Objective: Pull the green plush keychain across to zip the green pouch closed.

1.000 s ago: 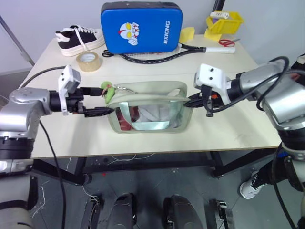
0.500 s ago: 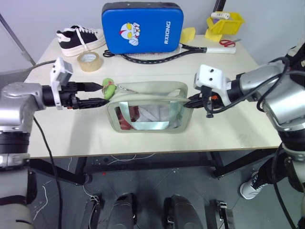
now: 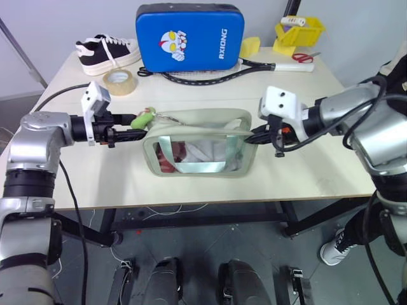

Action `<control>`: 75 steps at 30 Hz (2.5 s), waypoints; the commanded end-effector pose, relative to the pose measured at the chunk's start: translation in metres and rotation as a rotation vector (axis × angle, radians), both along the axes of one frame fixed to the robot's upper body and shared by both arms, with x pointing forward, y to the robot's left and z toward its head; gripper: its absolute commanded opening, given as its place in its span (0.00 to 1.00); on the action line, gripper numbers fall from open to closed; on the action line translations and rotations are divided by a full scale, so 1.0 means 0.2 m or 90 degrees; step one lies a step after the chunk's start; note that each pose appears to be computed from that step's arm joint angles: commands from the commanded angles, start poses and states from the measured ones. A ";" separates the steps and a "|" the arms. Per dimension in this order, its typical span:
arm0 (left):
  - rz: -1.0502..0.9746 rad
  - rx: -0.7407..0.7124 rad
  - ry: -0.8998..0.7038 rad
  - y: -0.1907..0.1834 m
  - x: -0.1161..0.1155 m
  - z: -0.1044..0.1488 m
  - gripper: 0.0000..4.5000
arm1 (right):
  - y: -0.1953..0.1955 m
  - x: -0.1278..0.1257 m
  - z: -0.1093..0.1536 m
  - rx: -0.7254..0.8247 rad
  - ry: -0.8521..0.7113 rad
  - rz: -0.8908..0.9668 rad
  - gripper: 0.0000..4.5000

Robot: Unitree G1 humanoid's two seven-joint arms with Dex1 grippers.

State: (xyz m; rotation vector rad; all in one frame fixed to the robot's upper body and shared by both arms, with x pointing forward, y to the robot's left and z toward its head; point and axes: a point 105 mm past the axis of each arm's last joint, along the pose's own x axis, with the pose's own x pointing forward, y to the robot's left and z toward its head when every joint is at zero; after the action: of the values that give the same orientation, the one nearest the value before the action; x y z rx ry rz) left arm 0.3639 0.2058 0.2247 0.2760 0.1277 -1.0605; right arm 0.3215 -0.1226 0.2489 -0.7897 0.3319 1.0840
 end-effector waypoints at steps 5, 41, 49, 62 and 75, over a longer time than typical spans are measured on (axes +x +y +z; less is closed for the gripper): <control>-0.014 0.002 -0.066 0.03 -0.03 0.16 0.01 | 0.01 -0.03 0.07 0.017 -0.032 0.009 0.00; -0.201 0.071 -0.107 -0.37 -0.11 0.24 0.45 | 0.05 0.00 0.04 0.036 -0.026 0.007 0.00; -0.117 0.133 -0.133 -0.21 -0.07 0.25 0.99 | 0.04 0.01 0.04 0.039 -0.026 0.001 0.00; -0.150 0.143 -0.085 -0.05 -0.22 0.24 0.99 | 0.06 0.04 0.03 0.041 -0.025 0.003 0.00; -0.096 0.152 -0.053 -0.10 -0.17 0.04 0.34 | 0.07 0.04 0.04 0.045 -0.020 0.003 0.00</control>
State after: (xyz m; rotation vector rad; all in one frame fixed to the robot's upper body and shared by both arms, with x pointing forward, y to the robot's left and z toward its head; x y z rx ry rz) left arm 0.3286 0.1875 0.2293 0.5203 0.1807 -1.1930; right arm 0.3304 -0.1147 0.2427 -0.7239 0.3150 1.0750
